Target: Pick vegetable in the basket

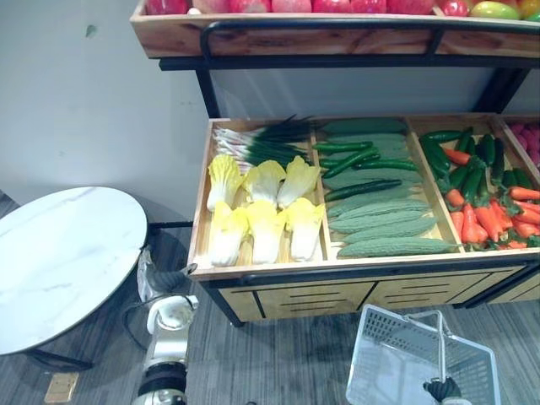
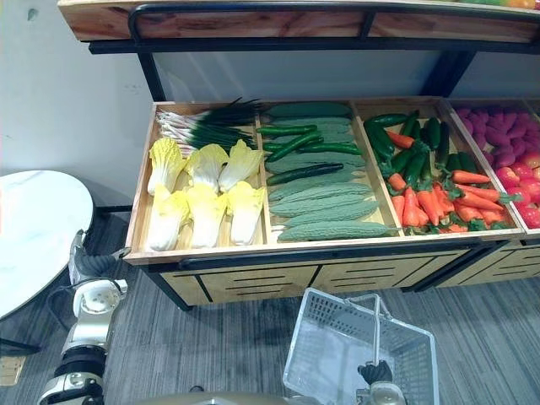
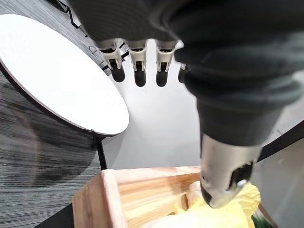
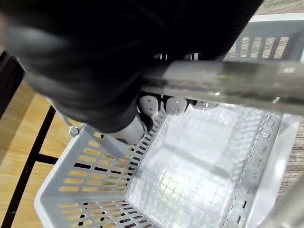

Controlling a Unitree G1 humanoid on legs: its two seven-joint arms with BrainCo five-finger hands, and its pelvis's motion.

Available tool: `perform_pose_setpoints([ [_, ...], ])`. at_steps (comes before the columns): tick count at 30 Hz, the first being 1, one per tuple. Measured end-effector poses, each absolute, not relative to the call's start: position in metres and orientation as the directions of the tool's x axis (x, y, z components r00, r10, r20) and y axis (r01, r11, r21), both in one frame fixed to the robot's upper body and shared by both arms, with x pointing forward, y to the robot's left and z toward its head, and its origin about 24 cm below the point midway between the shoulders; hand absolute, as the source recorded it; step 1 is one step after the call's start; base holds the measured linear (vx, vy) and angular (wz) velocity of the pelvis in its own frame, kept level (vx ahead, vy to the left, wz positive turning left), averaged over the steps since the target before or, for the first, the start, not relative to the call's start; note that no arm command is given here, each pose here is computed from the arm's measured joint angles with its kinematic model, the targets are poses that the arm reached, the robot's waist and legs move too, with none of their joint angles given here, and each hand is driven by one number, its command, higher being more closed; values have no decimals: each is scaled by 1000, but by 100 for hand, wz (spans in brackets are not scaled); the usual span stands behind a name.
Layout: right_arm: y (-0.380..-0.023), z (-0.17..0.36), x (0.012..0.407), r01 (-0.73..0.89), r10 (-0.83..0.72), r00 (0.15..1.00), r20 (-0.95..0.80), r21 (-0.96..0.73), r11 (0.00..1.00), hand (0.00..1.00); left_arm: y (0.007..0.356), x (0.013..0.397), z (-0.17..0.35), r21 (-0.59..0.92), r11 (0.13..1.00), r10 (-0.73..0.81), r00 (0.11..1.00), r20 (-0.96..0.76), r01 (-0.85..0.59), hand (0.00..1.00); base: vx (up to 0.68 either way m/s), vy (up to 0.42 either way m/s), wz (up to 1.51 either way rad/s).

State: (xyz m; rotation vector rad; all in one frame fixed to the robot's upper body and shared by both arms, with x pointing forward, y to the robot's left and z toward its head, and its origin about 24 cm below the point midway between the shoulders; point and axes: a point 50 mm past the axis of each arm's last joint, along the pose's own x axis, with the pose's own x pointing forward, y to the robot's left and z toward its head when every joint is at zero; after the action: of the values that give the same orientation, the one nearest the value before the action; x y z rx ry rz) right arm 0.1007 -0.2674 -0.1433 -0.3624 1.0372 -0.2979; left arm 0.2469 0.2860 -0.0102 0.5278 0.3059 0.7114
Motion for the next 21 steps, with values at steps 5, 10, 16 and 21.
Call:
perform_pose_setpoints([
  [5, -267, -143, 102, 64, -403, 483, -777, -428, 901, 100, 283, 253, -13, 560, 646, 678, 727, -110, -518, 0, 56, -11, 4],
  [10, -265, -143, 104, 52, -398, 490, -776, -429, 902, 100, 274, 262, -9, 560, 663, 647, 756, -95, -497, 0, 46, -9, -2],
  [16, -263, -142, 109, 35, -386, 506, -771, -429, 903, 100, 269, 268, -5, 558, 669, 631, 772, -79, -490, 0, 10, -7, -13],
  [21, -263, -141, 112, 40, -389, 514, -764, -431, 901, 100, 263, 271, -2, 565, 675, 606, 794, -59, -473, 0, -33, -4, -7],
])
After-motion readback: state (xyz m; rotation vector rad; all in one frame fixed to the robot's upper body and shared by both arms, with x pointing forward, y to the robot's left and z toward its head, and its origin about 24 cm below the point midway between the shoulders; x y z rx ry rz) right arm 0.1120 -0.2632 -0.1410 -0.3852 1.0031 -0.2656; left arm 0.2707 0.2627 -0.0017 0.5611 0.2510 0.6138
